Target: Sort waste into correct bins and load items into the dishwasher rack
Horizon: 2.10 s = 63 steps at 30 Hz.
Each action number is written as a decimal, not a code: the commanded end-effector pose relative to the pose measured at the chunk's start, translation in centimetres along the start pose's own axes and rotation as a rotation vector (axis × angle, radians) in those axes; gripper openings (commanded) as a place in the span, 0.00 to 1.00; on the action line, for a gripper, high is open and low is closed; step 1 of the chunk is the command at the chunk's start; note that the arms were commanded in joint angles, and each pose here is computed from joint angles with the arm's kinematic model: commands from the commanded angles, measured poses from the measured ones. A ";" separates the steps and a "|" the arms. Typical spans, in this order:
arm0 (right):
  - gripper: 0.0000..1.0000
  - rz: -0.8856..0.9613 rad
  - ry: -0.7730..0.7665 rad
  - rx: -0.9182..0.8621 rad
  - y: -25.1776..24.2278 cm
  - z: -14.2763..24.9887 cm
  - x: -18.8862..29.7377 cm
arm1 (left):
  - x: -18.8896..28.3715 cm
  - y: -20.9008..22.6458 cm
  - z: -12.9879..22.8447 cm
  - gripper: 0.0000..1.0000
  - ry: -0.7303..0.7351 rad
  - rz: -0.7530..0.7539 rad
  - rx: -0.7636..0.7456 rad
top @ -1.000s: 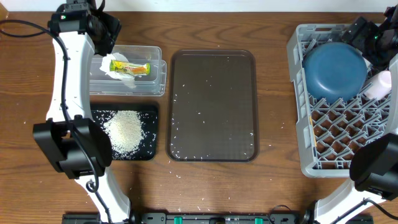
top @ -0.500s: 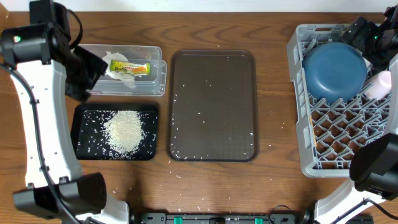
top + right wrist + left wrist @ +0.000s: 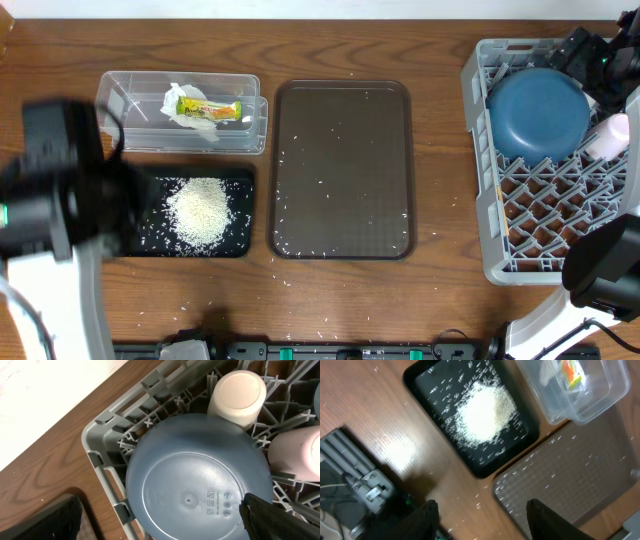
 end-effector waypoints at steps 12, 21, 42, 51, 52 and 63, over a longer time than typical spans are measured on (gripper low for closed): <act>0.99 -0.013 -0.032 -0.007 0.3 -0.5 1.3 | 1.2 3.5 5.2 0.88 -0.018 -0.012 -0.006; 0.99 -0.013 -0.032 -0.007 0.3 -0.5 1.3 | 0.0 2.5 5.8 0.88 0.063 0.072 -0.216; 0.99 -0.013 -0.032 -0.007 0.3 -0.5 1.3 | -15.8 -0.8 6.1 0.88 -0.591 0.376 -0.963; 0.99 -0.013 -0.032 -0.007 0.3 -0.5 1.3 | -17.4 -0.6 6.5 0.89 -0.816 0.397 -0.965; 0.99 -0.013 -0.032 -0.007 0.3 -0.5 1.3 | -17.7 -0.5 6.6 0.89 -0.834 0.399 -0.964; 0.99 -0.013 -0.032 -0.007 0.3 -0.5 1.3 | -19.5 -0.5 8.0 0.89 -1.003 0.377 -0.973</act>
Point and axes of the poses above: each gripper's point midway between its finger pads, its own x axis back along the fingers, its own y axis along the line the jaws close on, z = x × y, the point moved 7 cm from there along x, back along the fingers, and after that the axes turned 14 degrees about -x, right-handed, at the moved point
